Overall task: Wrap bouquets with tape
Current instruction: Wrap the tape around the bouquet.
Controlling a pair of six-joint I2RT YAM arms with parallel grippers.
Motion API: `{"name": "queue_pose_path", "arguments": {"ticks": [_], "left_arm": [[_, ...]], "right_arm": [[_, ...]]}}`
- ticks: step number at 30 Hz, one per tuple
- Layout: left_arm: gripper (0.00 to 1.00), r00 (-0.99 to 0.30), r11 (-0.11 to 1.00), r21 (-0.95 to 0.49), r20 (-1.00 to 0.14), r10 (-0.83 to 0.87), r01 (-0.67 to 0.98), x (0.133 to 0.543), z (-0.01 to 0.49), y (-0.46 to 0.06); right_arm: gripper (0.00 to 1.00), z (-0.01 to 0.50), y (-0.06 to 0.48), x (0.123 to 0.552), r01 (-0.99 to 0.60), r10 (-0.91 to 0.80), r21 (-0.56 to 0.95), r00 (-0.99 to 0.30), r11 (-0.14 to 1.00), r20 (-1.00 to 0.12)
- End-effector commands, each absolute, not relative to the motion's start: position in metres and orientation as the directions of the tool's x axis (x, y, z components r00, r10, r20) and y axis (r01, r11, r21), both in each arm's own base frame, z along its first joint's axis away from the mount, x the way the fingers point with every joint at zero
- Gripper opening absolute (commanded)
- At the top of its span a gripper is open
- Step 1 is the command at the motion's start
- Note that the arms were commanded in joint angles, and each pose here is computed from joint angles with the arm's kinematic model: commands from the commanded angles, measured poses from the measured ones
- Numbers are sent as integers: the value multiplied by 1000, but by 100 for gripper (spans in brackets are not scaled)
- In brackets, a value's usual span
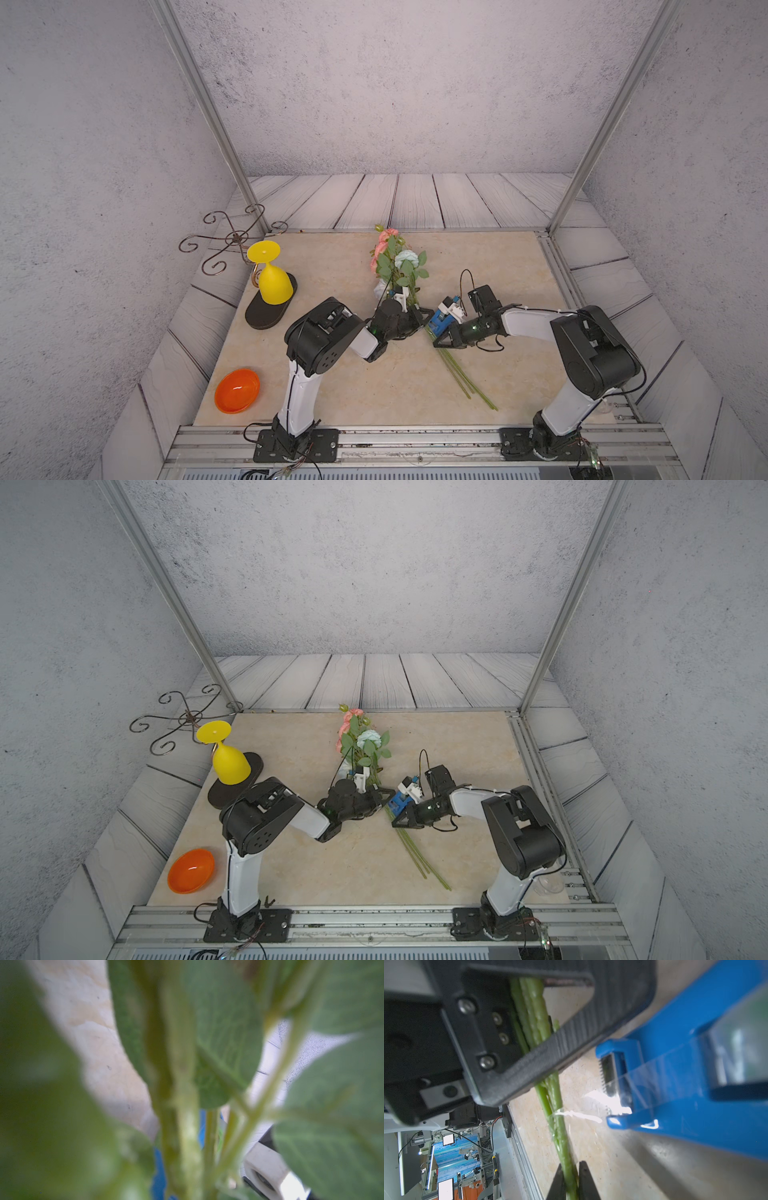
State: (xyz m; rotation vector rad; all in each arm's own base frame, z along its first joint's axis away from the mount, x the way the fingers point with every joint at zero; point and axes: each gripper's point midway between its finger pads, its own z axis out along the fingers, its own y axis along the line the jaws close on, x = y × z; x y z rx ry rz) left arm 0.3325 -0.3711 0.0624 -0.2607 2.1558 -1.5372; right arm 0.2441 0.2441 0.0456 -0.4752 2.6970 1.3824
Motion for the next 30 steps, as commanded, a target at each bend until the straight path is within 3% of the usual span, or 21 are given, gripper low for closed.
{"name": "queue_pose_path", "arguments": {"ticks": [1,18,26,30], "left_arm": [[0,-847,282,-934,-327,-418,221,332,84,-374],[0,-818,308,-909,-393,-419,279,338,86,-364],[0,-818,282,-917,-383,-428,281,336,77,-363],[0,-819,264,-916,-391,-420,302,337,82,-367]], "right_arm": [[12,7,211,248,-185,-166,658,-982,730,-92],[19,8,207,242,-176,-172,646,-983,743,-70],[30,28,211,244,-200,-152,673,-980,712,-130],[41,27,210,252,-192,-119,665,-981,722,-154]]}}
